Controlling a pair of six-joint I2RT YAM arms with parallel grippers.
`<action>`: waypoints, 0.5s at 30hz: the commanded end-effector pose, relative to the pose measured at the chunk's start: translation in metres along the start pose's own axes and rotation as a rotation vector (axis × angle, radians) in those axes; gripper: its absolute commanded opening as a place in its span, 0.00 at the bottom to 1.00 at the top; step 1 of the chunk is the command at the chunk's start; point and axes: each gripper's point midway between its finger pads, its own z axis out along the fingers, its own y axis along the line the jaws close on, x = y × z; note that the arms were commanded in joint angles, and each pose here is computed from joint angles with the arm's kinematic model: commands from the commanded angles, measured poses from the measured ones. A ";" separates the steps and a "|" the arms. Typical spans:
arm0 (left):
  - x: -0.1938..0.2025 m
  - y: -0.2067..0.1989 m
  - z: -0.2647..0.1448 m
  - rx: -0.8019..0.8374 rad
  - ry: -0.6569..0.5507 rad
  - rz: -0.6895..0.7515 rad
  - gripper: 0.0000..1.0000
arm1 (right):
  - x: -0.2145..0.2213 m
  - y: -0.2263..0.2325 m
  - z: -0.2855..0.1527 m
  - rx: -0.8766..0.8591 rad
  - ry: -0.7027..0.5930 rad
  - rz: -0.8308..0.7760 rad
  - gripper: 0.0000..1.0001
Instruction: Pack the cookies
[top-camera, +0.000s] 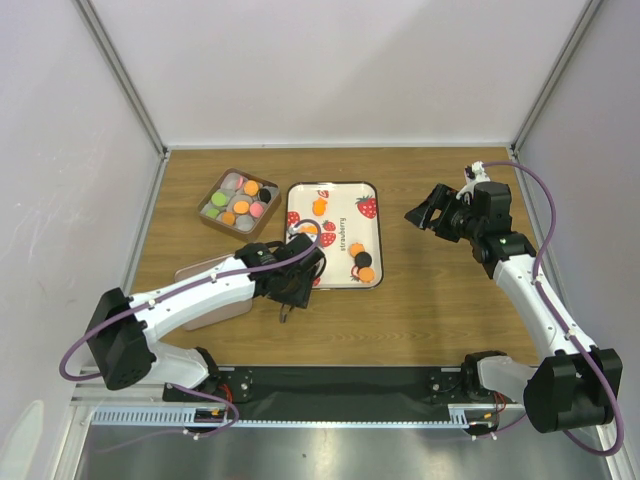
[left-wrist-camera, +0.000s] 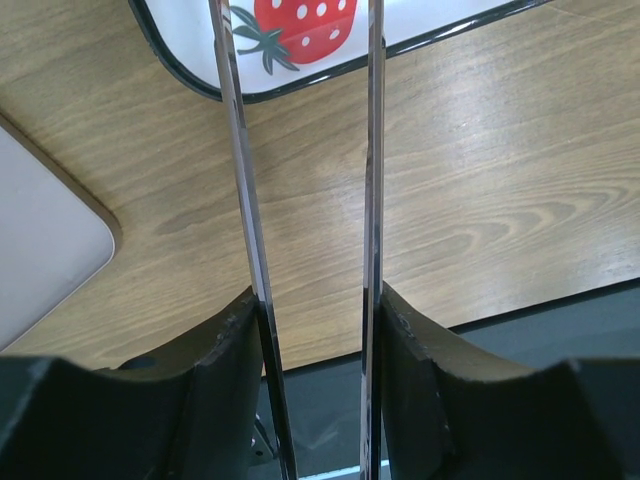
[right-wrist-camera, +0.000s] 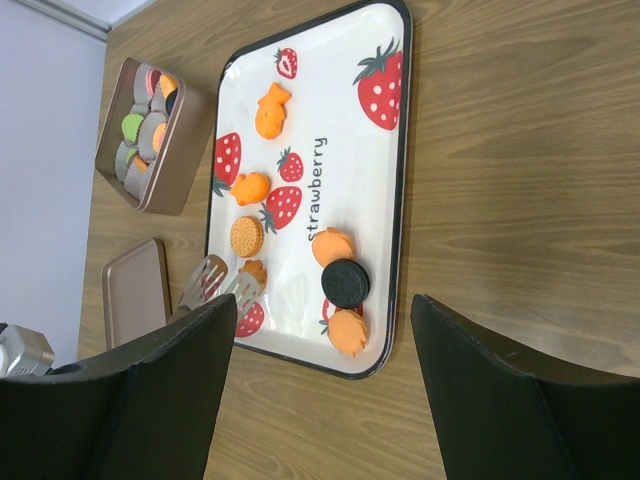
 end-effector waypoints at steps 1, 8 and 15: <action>-0.009 -0.009 0.002 0.023 -0.036 -0.021 0.50 | -0.009 0.005 -0.001 -0.010 -0.027 -0.031 0.77; -0.005 -0.009 0.008 0.020 -0.025 -0.017 0.50 | -0.009 0.006 -0.002 -0.012 -0.027 -0.031 0.77; 0.001 -0.007 0.012 0.014 -0.013 -0.020 0.50 | -0.008 0.006 -0.001 -0.011 -0.024 -0.034 0.77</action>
